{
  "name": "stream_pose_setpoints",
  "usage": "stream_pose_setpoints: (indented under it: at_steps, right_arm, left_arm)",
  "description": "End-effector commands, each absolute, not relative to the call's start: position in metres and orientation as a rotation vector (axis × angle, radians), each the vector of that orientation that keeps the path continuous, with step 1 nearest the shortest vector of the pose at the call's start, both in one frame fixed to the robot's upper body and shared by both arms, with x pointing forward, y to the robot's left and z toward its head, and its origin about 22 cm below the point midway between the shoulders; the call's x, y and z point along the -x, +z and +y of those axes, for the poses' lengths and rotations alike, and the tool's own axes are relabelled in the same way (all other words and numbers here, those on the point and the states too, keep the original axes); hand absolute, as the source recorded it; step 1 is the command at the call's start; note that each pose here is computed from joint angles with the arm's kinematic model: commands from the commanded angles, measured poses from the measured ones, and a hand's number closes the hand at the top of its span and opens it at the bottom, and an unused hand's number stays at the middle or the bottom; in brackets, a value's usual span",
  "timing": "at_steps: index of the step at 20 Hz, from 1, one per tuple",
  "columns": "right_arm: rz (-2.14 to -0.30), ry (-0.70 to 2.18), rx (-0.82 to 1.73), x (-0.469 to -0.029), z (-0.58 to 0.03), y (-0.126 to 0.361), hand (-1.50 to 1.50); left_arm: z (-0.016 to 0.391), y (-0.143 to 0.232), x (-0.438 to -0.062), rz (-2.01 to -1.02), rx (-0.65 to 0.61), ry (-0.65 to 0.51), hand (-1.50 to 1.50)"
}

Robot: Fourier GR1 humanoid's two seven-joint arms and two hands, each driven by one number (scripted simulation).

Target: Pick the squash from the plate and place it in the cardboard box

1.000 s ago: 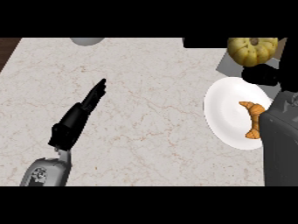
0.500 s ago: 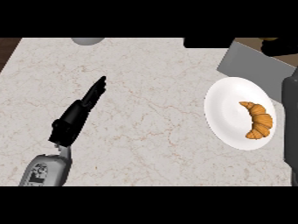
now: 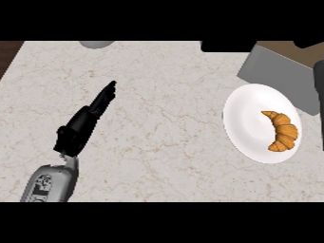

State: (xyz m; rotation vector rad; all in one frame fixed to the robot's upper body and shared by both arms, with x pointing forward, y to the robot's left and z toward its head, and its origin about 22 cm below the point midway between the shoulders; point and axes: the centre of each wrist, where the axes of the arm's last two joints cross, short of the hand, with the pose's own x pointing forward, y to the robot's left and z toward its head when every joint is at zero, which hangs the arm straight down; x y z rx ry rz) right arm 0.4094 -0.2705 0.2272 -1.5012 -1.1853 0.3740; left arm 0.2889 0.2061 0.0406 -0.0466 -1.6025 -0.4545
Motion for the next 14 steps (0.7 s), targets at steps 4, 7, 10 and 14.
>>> stream_pose_setpoints:
  at_steps: [4,7,10,14]
  right_arm:
    - [-1.091,0.402,1.526,-0.437,-0.314,0.184,1.5]
    - [-1.071,0.415,1.445,-0.438,-0.317,0.16,1.5]
    - [-1.032,0.23,1.313,-0.437,-0.325,0.138,-1.5]
    - [-1.049,0.21,1.219,-0.437,-0.322,0.108,-1.5]
  left_arm:
    - [0.209,0.051,-0.281,-1.606,0.07,-0.479,0.0]
    - [0.183,0.038,-0.295,-1.599,0.054,-0.482,0.0]
    - [0.194,0.053,-0.297,-1.605,0.059,-0.476,0.0]
    - [0.213,0.039,-0.291,-1.608,0.071,-0.486,0.0]
